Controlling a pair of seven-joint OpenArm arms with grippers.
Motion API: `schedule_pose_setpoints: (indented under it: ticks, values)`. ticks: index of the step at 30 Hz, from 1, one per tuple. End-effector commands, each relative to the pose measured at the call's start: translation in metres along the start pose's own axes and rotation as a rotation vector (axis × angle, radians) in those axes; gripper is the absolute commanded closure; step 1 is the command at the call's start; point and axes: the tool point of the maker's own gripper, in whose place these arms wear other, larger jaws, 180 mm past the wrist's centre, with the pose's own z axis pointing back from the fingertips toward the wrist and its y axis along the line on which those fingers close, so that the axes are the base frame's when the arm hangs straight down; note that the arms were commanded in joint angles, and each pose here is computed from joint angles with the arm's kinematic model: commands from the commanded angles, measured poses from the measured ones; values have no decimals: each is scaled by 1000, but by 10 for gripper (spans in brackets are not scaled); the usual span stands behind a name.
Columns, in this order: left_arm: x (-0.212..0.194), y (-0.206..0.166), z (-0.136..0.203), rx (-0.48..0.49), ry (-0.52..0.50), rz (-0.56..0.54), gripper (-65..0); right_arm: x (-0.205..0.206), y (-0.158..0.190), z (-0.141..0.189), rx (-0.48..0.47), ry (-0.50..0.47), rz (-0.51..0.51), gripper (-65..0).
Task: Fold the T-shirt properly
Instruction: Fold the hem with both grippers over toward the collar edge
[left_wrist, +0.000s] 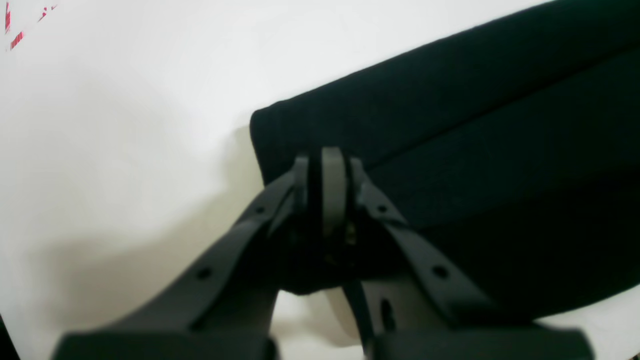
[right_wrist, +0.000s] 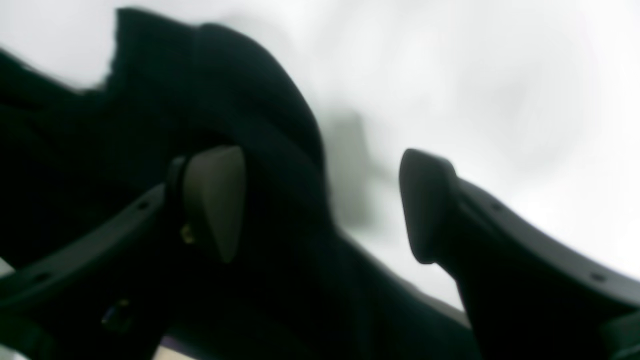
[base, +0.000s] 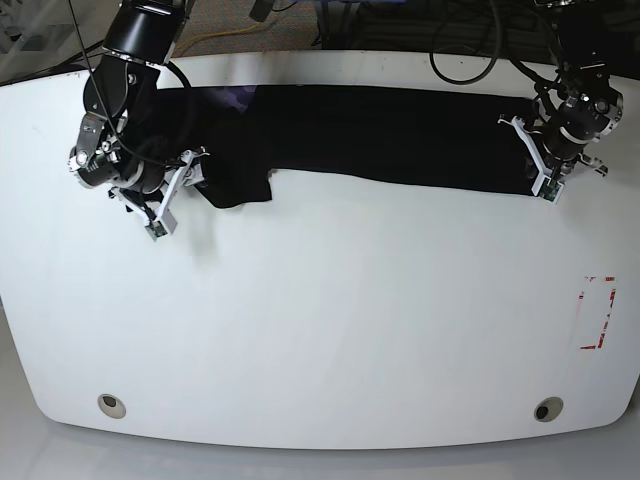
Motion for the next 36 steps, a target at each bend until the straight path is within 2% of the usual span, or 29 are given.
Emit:
schedule_pose_setpoints:
  ticks: [1,4,6,12,20,25,30,36]
  values:
    - [11,8,4,20,-40,-8,0,11,3,-3,21,-29,7,-458]
    - [12,7,3,19,-40,-8,0,8,6,-13,48,-21,-14,-442]
    - [12,7,4,19,-41,-9,0,7,6,-19,63,-31,-32,-371]
    - [14,8,5,24,-49,-6,0,13,3,-15,55,-59,-28,-10]
    - [55,24,4,63,-142,-10,0,54,-5,18,-9,-173,68,0]
    - [90,34,2,87,-225,9,0,75,-15,27,-46,-175,125,0]
    - [129,51,8,125,-313,9,0,102,-30,34,-68,-211,131,0]
    - [152,56,0,115,-345,11,0,131,-54,40,-82,-229,114,0]
